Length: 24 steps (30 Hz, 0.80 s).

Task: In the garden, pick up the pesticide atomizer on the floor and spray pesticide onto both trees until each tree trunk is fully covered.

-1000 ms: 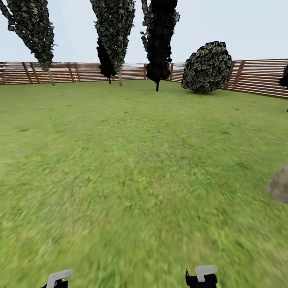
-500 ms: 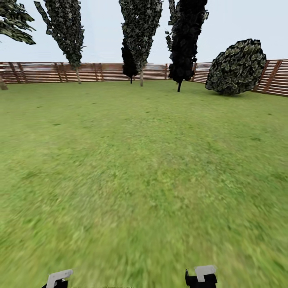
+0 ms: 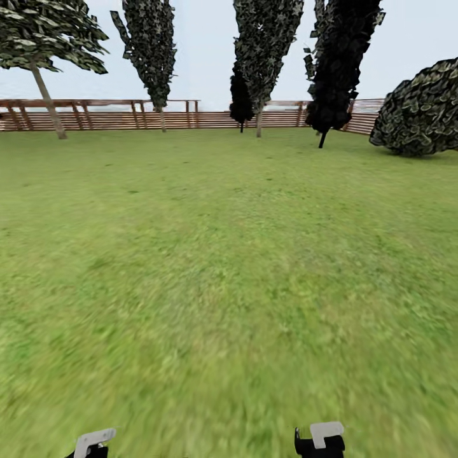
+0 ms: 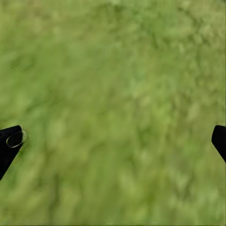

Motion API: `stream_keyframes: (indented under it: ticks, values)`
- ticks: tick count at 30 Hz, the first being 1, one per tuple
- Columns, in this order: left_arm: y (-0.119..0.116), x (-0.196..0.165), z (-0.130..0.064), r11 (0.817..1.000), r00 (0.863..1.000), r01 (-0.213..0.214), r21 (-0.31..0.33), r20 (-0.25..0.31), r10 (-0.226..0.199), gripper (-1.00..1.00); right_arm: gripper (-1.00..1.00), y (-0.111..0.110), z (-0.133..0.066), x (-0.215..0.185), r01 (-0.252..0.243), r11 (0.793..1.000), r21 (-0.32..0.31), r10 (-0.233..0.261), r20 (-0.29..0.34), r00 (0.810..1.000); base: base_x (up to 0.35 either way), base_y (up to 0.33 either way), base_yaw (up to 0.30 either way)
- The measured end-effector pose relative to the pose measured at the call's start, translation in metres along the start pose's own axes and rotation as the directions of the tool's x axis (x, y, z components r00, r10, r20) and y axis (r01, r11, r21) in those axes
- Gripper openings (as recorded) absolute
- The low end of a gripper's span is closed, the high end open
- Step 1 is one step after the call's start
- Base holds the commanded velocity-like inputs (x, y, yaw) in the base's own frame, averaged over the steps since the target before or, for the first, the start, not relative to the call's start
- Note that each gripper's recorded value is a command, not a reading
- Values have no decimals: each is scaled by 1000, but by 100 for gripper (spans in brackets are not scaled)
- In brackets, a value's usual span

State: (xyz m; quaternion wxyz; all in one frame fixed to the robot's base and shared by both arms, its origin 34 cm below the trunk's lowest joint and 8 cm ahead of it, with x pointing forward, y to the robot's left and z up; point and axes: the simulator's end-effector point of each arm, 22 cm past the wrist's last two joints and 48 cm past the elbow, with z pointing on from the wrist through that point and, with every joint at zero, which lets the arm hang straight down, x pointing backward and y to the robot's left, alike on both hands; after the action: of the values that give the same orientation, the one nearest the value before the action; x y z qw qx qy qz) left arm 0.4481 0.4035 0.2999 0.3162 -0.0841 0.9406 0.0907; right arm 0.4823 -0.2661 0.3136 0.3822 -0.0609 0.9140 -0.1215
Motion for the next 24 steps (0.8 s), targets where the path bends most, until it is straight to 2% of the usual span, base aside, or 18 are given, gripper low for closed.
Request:
stream_keyframes:
  ticks: [24]
  values:
    - [0, 1, 0, 1000, 1000, 0, 0, -2, 0, -100, 100, 0, 0, 0, 0, 1000, 0, 0, 0, 1000, 0, 302, 283]
